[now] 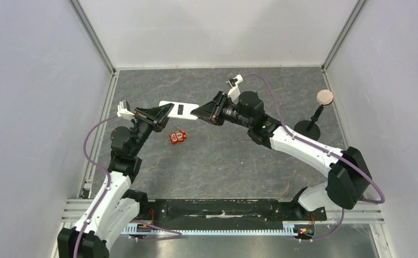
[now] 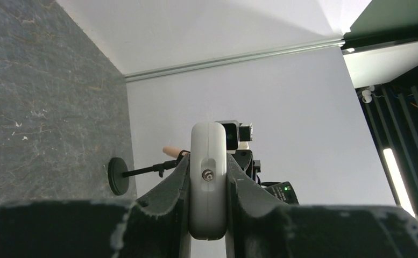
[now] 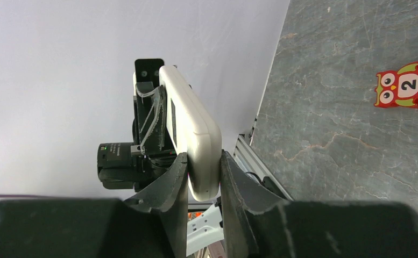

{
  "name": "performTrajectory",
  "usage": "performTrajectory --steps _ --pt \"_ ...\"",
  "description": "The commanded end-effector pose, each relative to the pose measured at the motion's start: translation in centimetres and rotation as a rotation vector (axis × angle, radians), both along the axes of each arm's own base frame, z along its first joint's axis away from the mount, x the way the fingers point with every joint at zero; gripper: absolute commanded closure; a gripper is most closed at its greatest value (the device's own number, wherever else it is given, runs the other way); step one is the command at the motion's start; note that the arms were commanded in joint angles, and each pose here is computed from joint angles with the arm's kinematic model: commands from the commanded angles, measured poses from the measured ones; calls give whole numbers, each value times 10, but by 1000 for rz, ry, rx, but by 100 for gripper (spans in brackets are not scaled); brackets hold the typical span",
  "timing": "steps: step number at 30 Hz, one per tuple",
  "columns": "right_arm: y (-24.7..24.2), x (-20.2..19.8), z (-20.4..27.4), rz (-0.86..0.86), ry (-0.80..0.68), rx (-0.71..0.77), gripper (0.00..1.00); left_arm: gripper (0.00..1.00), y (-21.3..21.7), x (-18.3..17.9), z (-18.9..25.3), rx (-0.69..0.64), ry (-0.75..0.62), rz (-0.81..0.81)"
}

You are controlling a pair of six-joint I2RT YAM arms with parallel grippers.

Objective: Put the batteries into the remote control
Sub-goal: Load the battery cover into the remote control.

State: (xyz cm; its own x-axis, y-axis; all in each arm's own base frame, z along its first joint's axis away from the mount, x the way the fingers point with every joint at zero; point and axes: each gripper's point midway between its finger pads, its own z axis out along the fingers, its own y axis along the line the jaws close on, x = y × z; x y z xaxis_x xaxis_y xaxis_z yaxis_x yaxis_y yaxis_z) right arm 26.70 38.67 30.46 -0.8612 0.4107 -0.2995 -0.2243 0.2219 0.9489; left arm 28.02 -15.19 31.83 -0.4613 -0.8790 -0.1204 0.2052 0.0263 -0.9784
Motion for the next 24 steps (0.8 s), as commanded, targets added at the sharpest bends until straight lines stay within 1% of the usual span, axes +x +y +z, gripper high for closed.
performTrajectory --steps 1,6,10,14,18,21,24 --pt "37 -27 -32 99 43 -91 75 98 -45 -64 63 34 -248 -332" --pt "43 -28 -34 111 34 -110 74 98 -52 -69 64 99 -262 -380" --pt "42 -30 -36 114 34 -115 70 98 -52 -69 62 117 -255 -376" --pt "40 -30 -32 105 22 -110 60 98 -50 -66 62 116 -250 -351" --pt "29 -32 -22 106 -8 -94 45 98 -48 -62 57 157 -239 -325" --pt "10 -32 -10 112 -69 -80 36 98 -47 -61 53 190 -231 -315" --pt "-17 -29 1 102 -152 -70 31 98 -46 -62 48 216 -224 -310"
